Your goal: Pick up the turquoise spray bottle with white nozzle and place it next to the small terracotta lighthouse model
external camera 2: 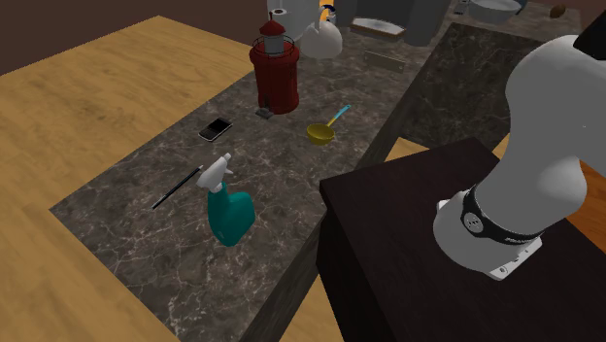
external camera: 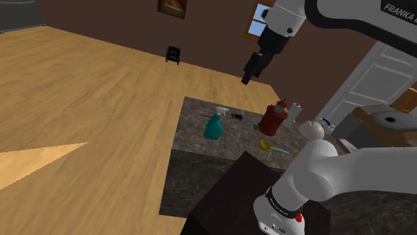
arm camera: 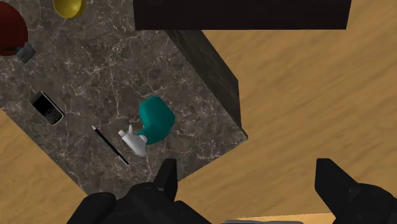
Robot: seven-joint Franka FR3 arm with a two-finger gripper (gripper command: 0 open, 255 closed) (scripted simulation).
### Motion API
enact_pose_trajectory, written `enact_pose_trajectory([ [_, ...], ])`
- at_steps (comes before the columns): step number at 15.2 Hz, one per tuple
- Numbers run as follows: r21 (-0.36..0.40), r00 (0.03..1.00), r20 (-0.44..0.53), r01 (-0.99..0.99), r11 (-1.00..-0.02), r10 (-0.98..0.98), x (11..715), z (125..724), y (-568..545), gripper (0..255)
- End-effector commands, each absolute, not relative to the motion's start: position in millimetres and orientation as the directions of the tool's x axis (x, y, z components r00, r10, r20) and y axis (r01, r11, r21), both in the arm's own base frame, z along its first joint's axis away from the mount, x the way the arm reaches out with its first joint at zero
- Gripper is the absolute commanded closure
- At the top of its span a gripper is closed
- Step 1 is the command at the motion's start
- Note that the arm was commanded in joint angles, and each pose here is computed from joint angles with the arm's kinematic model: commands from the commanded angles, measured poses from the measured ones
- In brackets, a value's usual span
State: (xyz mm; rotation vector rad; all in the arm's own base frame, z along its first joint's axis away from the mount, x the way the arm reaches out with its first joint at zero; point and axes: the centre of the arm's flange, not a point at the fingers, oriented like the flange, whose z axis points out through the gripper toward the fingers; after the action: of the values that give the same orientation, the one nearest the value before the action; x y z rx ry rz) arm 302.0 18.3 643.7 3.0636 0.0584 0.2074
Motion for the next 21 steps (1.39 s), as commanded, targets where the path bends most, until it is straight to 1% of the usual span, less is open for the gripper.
enact_pose_trajectory([
  [1, 0.073, 0.990, 0.133, 0.033, -0.997, 0.043, 302, 644, 18, 0],
  [11, 0.026, 0.951, 0.232, 0.205, -0.978, 0.205, 292, 536, -75, 0],
  [21, -0.003, 0.874, 0.334, 0.374, -0.927, 0.352, 309, 423, -161, 0],
])
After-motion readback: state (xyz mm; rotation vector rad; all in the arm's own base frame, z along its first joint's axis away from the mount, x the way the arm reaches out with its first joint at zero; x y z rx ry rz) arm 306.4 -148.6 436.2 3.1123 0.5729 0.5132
